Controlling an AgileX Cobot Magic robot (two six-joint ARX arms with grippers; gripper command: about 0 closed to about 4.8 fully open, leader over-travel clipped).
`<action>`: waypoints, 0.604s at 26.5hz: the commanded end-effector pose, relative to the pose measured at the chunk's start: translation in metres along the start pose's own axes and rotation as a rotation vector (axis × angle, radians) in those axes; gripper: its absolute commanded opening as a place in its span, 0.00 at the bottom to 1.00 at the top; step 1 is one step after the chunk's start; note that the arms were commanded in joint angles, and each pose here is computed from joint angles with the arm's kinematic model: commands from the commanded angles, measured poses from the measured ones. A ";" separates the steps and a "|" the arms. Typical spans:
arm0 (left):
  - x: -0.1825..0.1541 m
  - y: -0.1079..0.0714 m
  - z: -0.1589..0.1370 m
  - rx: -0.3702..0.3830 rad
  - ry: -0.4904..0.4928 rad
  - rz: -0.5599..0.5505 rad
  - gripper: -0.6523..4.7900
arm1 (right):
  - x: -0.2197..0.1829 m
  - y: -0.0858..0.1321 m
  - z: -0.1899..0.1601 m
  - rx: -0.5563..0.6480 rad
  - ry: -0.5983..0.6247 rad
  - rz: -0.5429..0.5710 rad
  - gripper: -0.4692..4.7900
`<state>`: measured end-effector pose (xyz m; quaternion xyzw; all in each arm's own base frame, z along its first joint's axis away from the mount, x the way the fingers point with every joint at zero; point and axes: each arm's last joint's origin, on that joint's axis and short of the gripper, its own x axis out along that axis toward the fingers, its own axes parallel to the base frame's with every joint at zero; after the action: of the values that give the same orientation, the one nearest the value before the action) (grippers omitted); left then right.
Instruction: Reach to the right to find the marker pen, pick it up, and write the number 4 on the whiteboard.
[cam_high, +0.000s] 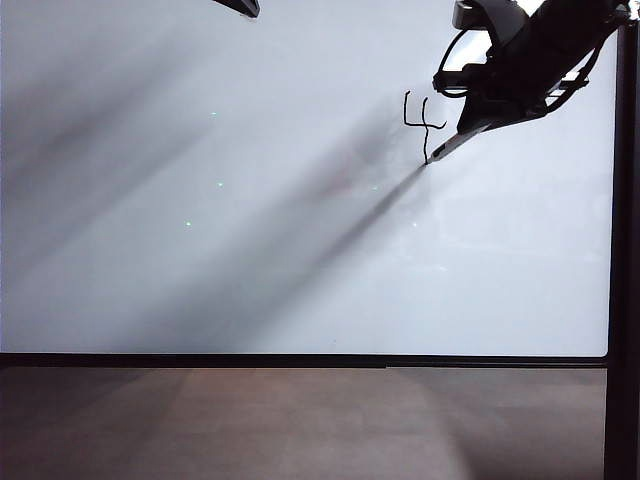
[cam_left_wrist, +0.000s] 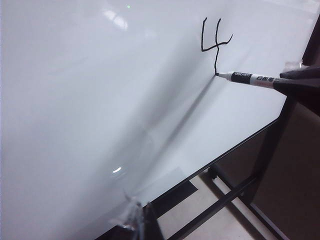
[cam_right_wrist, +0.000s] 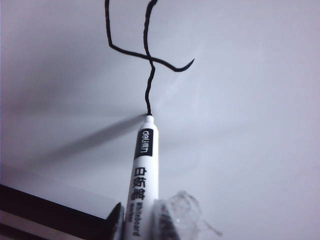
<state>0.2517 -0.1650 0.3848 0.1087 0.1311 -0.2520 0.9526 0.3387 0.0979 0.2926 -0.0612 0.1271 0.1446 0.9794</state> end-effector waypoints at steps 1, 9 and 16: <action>-0.002 0.000 0.003 0.002 -0.016 0.001 0.11 | -0.024 -0.001 0.029 0.014 -0.138 -0.005 0.09; -0.016 -0.001 0.008 -0.001 -0.047 -0.026 0.11 | -0.132 -0.008 0.083 0.039 -0.362 -0.095 0.09; -0.023 -0.006 0.016 -0.001 -0.118 -0.130 0.11 | -0.224 -0.029 0.089 0.036 -0.423 -0.282 0.09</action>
<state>0.2345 -0.1616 0.4015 0.0899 0.0977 -0.3090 0.9417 0.1706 0.0319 0.4420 -0.0217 -0.1089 0.0341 0.9932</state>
